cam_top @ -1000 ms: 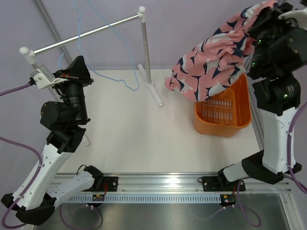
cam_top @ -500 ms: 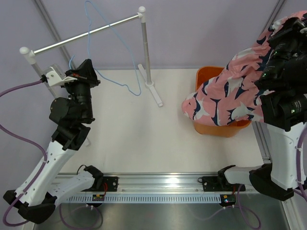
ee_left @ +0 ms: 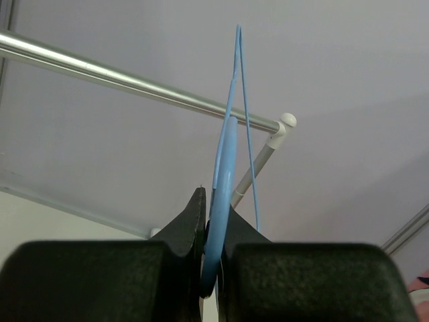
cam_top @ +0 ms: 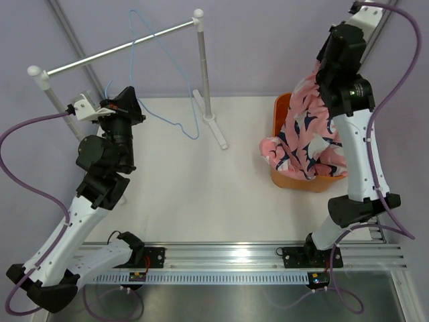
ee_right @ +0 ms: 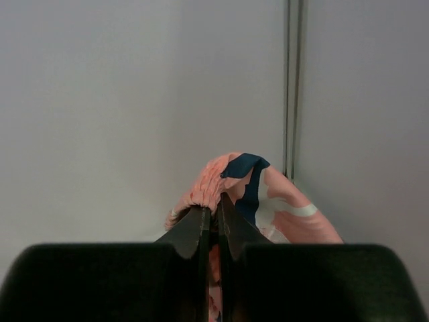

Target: Remove the shorts from the hanger

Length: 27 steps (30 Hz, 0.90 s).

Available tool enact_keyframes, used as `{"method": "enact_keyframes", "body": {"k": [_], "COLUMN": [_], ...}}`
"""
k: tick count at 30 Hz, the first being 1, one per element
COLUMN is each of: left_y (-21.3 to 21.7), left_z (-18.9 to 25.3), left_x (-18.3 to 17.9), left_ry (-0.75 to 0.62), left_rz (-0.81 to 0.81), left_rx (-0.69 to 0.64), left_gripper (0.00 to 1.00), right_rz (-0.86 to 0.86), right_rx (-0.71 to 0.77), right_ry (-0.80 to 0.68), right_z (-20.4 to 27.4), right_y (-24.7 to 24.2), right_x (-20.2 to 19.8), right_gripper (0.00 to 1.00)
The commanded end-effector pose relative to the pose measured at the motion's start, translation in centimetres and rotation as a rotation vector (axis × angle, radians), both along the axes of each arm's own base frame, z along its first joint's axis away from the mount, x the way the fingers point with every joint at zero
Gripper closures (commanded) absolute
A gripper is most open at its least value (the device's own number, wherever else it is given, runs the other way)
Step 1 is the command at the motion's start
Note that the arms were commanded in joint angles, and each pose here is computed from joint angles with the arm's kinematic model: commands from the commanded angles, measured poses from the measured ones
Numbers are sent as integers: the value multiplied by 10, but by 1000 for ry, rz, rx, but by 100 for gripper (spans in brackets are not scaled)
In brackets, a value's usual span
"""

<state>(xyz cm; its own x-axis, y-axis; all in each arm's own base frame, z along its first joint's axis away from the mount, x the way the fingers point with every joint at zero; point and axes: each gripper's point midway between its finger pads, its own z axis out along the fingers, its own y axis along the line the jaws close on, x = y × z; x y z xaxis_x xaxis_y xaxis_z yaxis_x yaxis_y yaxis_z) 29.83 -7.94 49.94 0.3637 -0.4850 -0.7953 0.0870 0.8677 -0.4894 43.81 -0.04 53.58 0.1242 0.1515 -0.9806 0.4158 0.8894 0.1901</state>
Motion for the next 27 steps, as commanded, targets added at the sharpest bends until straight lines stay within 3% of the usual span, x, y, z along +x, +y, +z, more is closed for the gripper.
{"method": "enact_keyframes", "body": {"k": [1,5,11,17,22,23,27], "left_y": [0,-2,0,-3,-10,-10,-17], "left_z": [13,12,6,-1,-21,-20,-38], "left_x": [-6,-7,-15,-21,-25,-27,-31], "left_ry": [-55,-53,-27,18,114,122,223], "left_rz": [-22,-41,-51,-89,-138,-144,-194], "left_rx": [-39,-36,-12,19,72,81,160], "left_gripper": [100,100,100,100,100,100,100], "right_rz": [92,73,41,97,150,150,140], "right_rx": [111,161,252,355,420,420,410], "right_ry": [114,389,600,734,791,804,735], "right_z": [-54,-171,-293,-365,-391,-396,-374], "right_y": [20,25,25,42,58,58,51], "right_x": [14,31,14,0,-5,-8,-18], "right_gripper": [100,100,100,100,99,97,64]}}
